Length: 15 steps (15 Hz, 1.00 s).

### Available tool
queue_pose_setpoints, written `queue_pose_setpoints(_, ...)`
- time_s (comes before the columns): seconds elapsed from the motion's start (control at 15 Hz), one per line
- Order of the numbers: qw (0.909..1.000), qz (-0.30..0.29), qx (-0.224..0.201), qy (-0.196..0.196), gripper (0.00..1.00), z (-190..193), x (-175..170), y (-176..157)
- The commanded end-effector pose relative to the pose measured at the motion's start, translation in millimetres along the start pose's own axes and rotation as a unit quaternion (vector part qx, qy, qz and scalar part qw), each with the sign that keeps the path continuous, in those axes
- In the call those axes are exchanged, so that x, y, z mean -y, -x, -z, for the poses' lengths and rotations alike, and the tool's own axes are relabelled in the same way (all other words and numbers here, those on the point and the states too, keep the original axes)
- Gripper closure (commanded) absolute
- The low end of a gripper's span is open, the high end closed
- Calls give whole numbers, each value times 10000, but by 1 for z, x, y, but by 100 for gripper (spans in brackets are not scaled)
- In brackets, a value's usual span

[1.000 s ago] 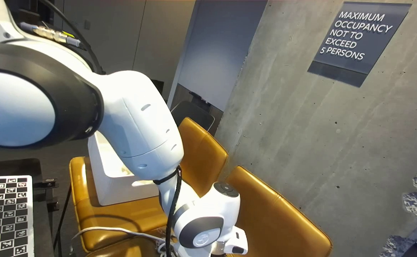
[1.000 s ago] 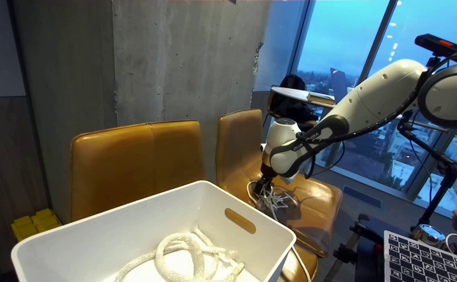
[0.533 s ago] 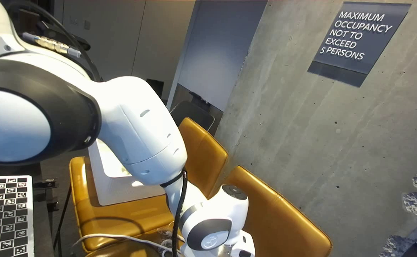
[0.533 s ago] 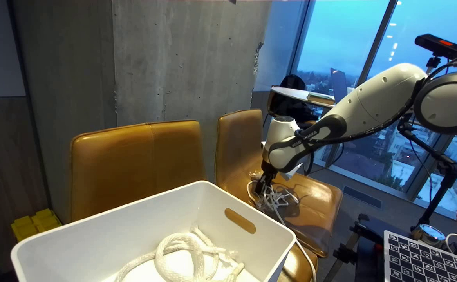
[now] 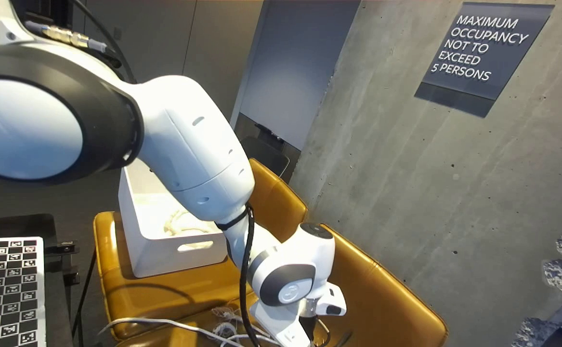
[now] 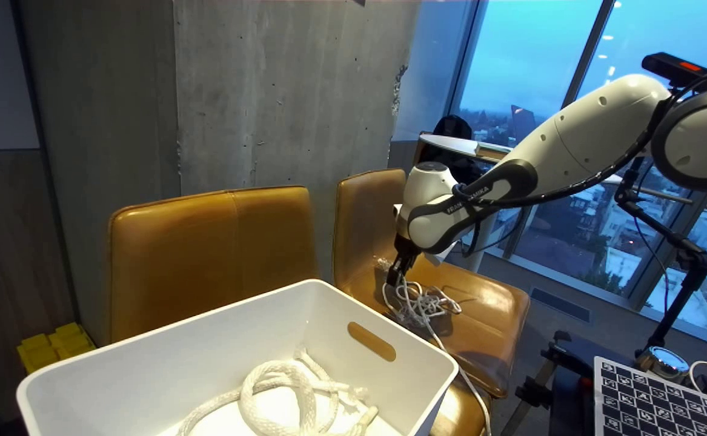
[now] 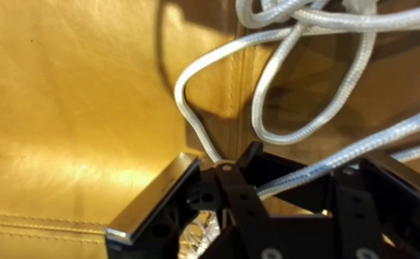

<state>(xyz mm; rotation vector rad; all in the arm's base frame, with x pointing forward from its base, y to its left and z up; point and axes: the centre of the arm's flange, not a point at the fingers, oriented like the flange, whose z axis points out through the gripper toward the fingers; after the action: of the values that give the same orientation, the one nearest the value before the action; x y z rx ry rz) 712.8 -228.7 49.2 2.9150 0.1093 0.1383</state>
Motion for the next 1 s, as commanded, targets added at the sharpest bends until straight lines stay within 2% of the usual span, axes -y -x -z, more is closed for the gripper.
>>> queue_pose_setpoints(0.0, 9992, 340, 25, 210, 100, 50, 20, 13)
queue_pose_setpoints(0.47, 9951, 746, 37, 650, 100, 141, 49, 21)
queue_pose_setpoints(0.93, 9903, 721, -473, 1089, 100, 296, 58, 3)
